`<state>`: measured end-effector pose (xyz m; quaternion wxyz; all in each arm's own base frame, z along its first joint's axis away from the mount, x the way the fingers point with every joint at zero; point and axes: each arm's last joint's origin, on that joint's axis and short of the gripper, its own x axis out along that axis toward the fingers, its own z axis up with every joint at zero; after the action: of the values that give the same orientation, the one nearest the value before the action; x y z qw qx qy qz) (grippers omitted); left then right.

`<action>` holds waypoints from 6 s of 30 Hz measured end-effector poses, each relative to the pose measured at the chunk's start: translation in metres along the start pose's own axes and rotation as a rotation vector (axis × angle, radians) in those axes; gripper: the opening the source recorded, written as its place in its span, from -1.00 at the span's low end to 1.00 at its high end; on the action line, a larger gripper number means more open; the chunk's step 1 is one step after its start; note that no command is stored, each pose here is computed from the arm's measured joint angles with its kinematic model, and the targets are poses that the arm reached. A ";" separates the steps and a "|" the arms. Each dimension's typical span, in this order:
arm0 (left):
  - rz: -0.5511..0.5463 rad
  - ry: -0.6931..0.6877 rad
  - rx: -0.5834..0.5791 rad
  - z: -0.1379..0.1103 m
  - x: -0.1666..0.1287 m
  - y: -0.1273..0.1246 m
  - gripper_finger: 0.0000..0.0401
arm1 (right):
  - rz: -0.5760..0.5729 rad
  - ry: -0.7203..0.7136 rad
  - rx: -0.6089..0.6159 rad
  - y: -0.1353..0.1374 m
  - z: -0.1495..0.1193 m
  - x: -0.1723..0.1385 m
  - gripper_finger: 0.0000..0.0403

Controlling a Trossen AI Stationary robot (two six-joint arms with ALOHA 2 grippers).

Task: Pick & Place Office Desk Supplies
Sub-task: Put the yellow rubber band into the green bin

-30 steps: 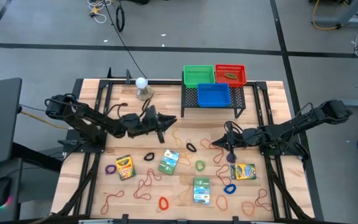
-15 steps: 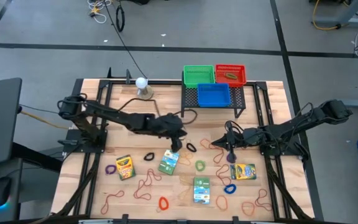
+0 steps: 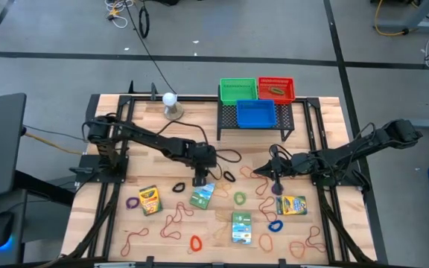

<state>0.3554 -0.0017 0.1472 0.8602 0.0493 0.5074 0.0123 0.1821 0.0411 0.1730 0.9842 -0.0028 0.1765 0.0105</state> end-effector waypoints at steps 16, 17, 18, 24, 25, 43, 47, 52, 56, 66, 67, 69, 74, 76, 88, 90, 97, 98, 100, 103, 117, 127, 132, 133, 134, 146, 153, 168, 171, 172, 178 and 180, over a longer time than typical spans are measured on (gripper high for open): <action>0.034 0.036 0.224 -0.006 0.015 0.020 -0.31 | 0.009 -0.019 0.004 0.000 0.002 0.000 -0.94; 0.035 0.037 0.240 -0.006 0.015 0.020 -0.33 | 0.009 -0.019 0.004 0.000 0.002 0.000 -0.94; 0.037 0.038 0.257 -0.006 0.015 0.021 -0.35 | 0.009 -0.019 0.004 0.000 0.002 0.000 -0.94; 0.031 0.043 0.292 -0.007 0.016 0.024 -0.53 | 0.009 -0.019 0.004 0.000 0.002 0.000 -0.94; 0.028 0.043 0.294 -0.007 0.016 0.024 -0.57 | 0.009 -0.019 0.004 0.000 0.002 0.000 -0.94; 0.047 0.174 0.209 0.006 -0.028 0.028 -0.98 | 0.010 -0.030 0.006 0.000 0.003 0.000 -0.94; 0.070 0.092 0.151 0.014 -0.057 0.031 -0.98 | 0.010 -0.031 0.004 0.001 0.003 0.000 -0.94; 0.086 0.036 0.084 0.016 -0.080 0.032 -0.99 | 0.013 -0.035 -0.002 0.001 0.003 0.000 -0.94; 0.112 -0.089 0.020 0.023 -0.105 0.036 -0.99 | 0.018 -0.037 -0.002 0.001 0.004 0.000 -0.94; 0.191 -0.265 -0.162 0.022 -0.158 0.052 -0.96 | 0.021 -0.036 -0.002 0.001 0.004 0.000 -0.94; 0.186 -0.243 -0.154 0.022 -0.155 0.050 -0.93 | 0.022 -0.036 -0.002 0.001 0.004 0.000 -0.94; 0.170 -0.158 -0.119 0.019 -0.140 0.044 -0.83 | 0.022 -0.036 -0.002 0.001 0.004 0.000 -0.94; 0.081 0.015 -0.029 0.016 -0.088 0.031 -0.53 | 0.022 -0.036 -0.002 0.001 0.004 0.000 -0.94; 0.042 0.036 -0.001 0.017 -0.069 0.028 -0.43 | 0.022 -0.037 -0.001 0.001 0.004 0.000 -0.94; 0.026 0.200 0.100 0.003 -0.002 0.025 -0.22 | 0.030 -0.036 -0.002 0.001 0.004 0.000 -0.94; 0.032 0.211 0.096 0.002 0.001 0.027 -0.25 | 0.030 -0.036 -0.001 0.001 0.004 0.000 -0.94; 0.036 0.218 0.061 0.000 0.010 0.033 -0.43 | 0.030 -0.037 -0.002 0.001 0.004 0.000 -0.94; 0.036 0.221 0.053 -0.001 0.012 0.034 -0.48 | 0.030 -0.037 -0.001 0.001 0.004 0.000 -0.94; 0.019 0.219 0.035 -0.001 0.013 0.035 -0.58 | 0.030 -0.038 -0.001 0.001 0.004 0.000 -0.94; -0.015 0.221 0.027 -0.002 0.017 0.035 -0.77 | 0.030 -0.040 -0.001 0.001 0.004 0.000 -0.94; 0.035 0.197 0.036 0.002 -0.005 0.033 -0.98 | 0.030 -0.041 -0.001 0.001 0.004 0.000 -0.94; 0.131 0.022 -0.052 0.018 -0.070 0.039 -0.99 | 0.030 -0.042 -0.001 0.001 0.004 0.000 -0.94; 0.217 -0.076 -0.088 0.021 -0.105 0.044 -0.99 | 0.030 -0.043 -0.001 0.001 0.004 0.000 -0.94; 0.239 -0.090 -0.093 0.021 -0.111 0.045 -0.99 | 0.030 -0.043 -0.001 0.001 0.004 0.000 -0.94; 0.259 -0.107 -0.100 0.021 -0.116 0.047 -0.99 | 0.030 -0.043 -0.001 0.001 0.004 0.000 -0.94; 0.439 -0.392 -0.209 0.030 -0.157 0.101 -0.99 | 0.030 -0.043 0.000 0.001 0.004 0.000 -0.94; 0.505 -0.618 -0.230 0.038 -0.170 0.139 -0.99 | 0.030 -0.043 -0.001 0.001 0.004 0.000 -0.94; 0.509 -0.793 -0.198 0.092 -0.188 0.203 -0.99 | 0.034 -0.042 -0.001 0.001 0.004 0.000 -0.94; 0.484 -0.768 -0.195 0.106 -0.178 0.213 -0.99 | 0.036 -0.041 -0.001 0.001 0.004 0.000 -0.94; 0.473 -0.752 -0.195 0.110 -0.174 0.216 -0.99 | 0.036 -0.040 -0.001 0.001 0.004 0.000 -0.94; 0.420 -0.619 -0.201 0.125 -0.138 0.232 -0.99 | 0.041 -0.040 -0.002 0.002 0.004 0.000 -0.94; 0.408 -0.571 -0.210 0.126 -0.126 0.238 -0.99 | 0.044 -0.040 -0.002 0.002 0.004 0.000 -0.94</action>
<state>0.4114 0.2169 0.3407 0.9474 0.0623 0.2227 0.2213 0.1838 0.0427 0.1768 0.9871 0.0005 0.1569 0.0322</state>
